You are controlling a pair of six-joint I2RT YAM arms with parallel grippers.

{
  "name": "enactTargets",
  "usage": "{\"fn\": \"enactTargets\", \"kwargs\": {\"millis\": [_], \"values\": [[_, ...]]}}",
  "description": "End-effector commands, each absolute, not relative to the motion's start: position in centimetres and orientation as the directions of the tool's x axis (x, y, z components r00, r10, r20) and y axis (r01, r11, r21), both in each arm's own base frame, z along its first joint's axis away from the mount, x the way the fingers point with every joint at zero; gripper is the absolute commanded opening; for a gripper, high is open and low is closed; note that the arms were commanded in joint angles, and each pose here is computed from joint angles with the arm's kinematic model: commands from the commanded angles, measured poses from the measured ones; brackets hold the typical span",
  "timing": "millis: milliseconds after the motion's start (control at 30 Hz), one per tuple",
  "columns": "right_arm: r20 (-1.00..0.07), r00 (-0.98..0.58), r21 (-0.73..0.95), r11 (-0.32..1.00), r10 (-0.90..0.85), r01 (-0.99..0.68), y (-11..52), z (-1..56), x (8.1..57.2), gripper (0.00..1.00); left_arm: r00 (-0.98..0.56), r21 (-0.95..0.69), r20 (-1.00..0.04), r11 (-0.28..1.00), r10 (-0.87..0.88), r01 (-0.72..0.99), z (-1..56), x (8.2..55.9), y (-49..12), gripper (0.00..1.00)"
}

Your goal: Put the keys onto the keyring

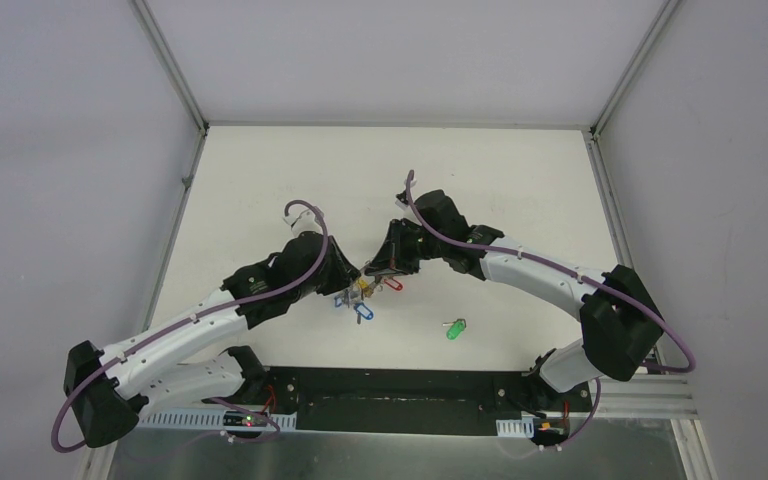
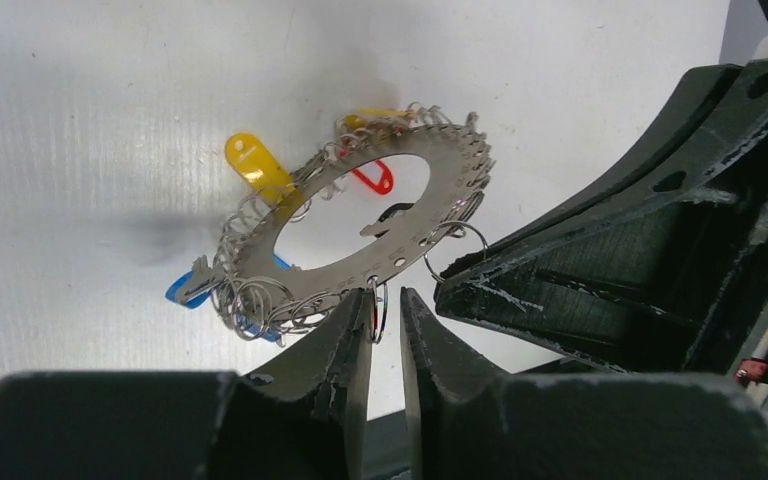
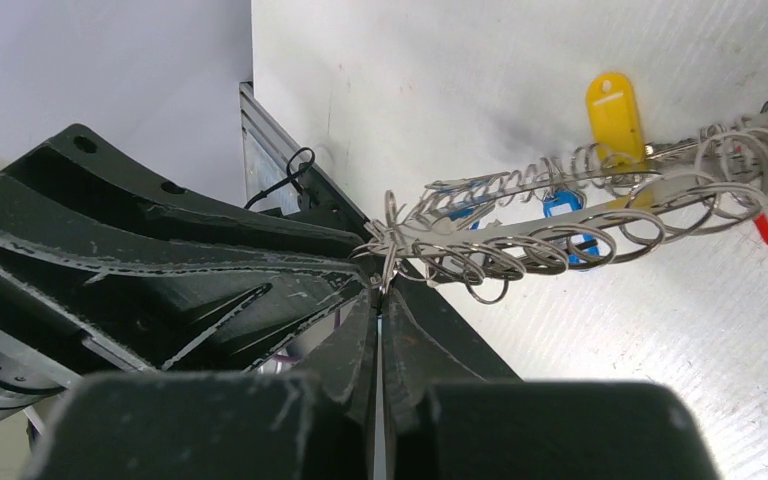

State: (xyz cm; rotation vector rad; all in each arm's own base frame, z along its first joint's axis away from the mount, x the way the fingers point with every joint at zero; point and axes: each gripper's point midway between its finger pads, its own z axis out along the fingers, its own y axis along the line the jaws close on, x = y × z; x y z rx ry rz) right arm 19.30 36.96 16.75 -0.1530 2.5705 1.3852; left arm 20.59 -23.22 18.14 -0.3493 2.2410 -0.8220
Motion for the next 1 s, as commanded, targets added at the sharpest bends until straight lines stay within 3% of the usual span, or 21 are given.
{"fn": "enactTargets", "kwargs": {"millis": [0,233,367,433,567,667,767,967], "values": [[-0.267,-0.964,0.843,0.487,0.012,-0.227,37.8,18.5,19.3,0.00,-0.708,-0.649,-0.537,0.761,-0.459,-0.002,18.1,20.9,-23.9,0.17],[-0.270,-0.963,0.844,0.485,0.014,-0.230,37.7,18.7,19.2,0.00,-0.701,-0.640,-0.545,0.768,-0.460,-0.006,18.3,20.9,-23.5,0.00],[-0.285,-0.959,0.844,0.477,0.009,-0.246,37.6,19.1,19.2,0.00,-0.691,-0.638,-0.572,0.769,-0.442,0.037,19.6,20.9,-23.4,0.00],[-0.307,-0.952,0.843,0.465,0.007,-0.269,37.4,19.7,19.2,0.09,-0.682,-0.632,-0.600,0.771,-0.418,0.083,20.9,20.9,-23.5,0.00],[-0.408,-0.913,0.826,0.428,0.005,-0.367,36.5,22.2,19.0,0.46,-0.657,-0.580,-0.683,0.784,-0.321,0.220,24.0,20.7,-23.8,0.00],[-0.506,-0.863,0.784,0.421,0.007,-0.456,35.3,24.3,19.0,0.65,-0.633,-0.533,-0.738,0.777,-0.234,0.335,26.6,20.5,-24.5,0.00],[-0.611,-0.792,0.717,0.421,-0.004,-0.555,34.0,26.3,19.1,0.72,-0.601,-0.469,-0.789,0.758,-0.127,0.454,28.4,20.2,-25.3,0.00],[-0.823,-0.567,0.515,0.374,-0.038,-0.772,32.2,29.7,19.0,0.74,-0.499,-0.345,-0.865,0.652,0.059,0.675,30.8,18.8,-26.9,0.00]]}}
